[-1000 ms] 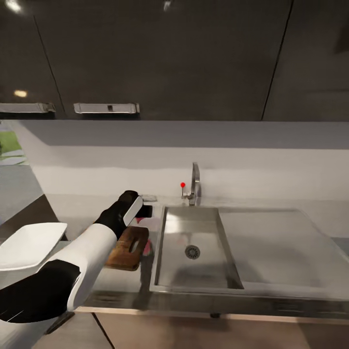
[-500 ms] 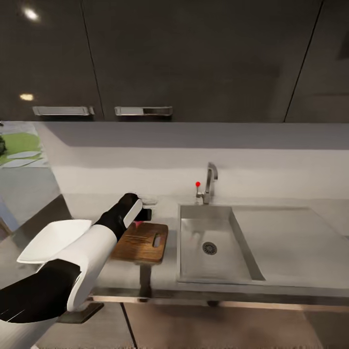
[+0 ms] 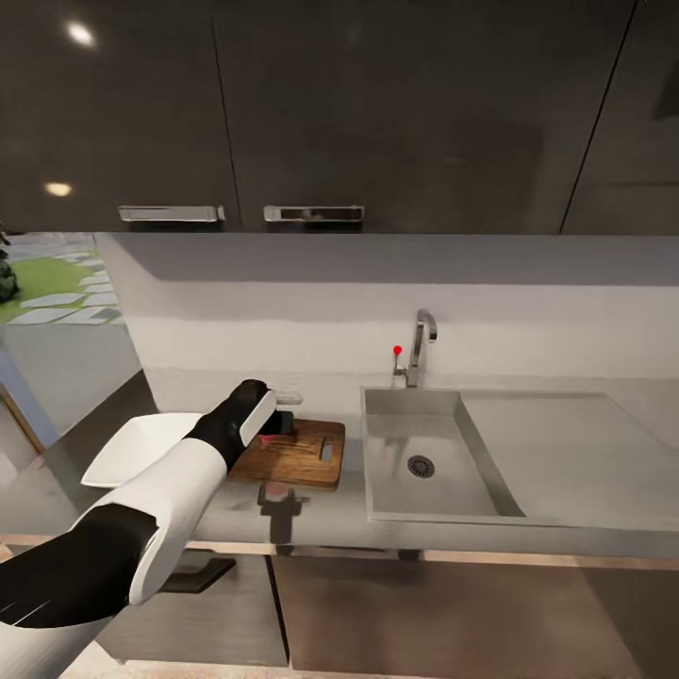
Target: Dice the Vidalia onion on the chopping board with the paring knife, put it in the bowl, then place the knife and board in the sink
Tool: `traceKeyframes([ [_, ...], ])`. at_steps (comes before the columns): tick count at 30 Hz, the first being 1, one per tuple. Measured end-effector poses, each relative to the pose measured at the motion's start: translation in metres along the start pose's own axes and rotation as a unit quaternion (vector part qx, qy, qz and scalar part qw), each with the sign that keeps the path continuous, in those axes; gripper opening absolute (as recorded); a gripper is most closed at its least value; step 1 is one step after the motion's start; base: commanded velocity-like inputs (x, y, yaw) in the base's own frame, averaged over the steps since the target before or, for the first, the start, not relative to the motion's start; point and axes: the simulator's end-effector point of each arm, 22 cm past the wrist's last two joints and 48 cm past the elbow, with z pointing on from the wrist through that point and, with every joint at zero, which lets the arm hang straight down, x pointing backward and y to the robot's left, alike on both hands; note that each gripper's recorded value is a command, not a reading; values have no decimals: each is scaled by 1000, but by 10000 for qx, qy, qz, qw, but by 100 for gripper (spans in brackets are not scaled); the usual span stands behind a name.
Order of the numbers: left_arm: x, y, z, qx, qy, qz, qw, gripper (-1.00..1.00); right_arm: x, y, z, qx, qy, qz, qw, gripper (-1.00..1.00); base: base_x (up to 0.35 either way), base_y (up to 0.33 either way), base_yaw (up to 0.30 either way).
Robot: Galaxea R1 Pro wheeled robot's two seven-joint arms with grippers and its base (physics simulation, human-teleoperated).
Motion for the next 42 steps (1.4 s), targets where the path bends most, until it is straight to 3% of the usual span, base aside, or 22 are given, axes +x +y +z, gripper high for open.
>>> traceKeyframes([
  [20,-1,14,2,-79,-4,-41,10000,-100,-1,-2,0,26,-11,4,10000,100,-1,1,0],
  [42,12,20,22,-111,174,-60,9998,-100,13,-3,1,39,158,-5,9999,100,31,0,0],
])
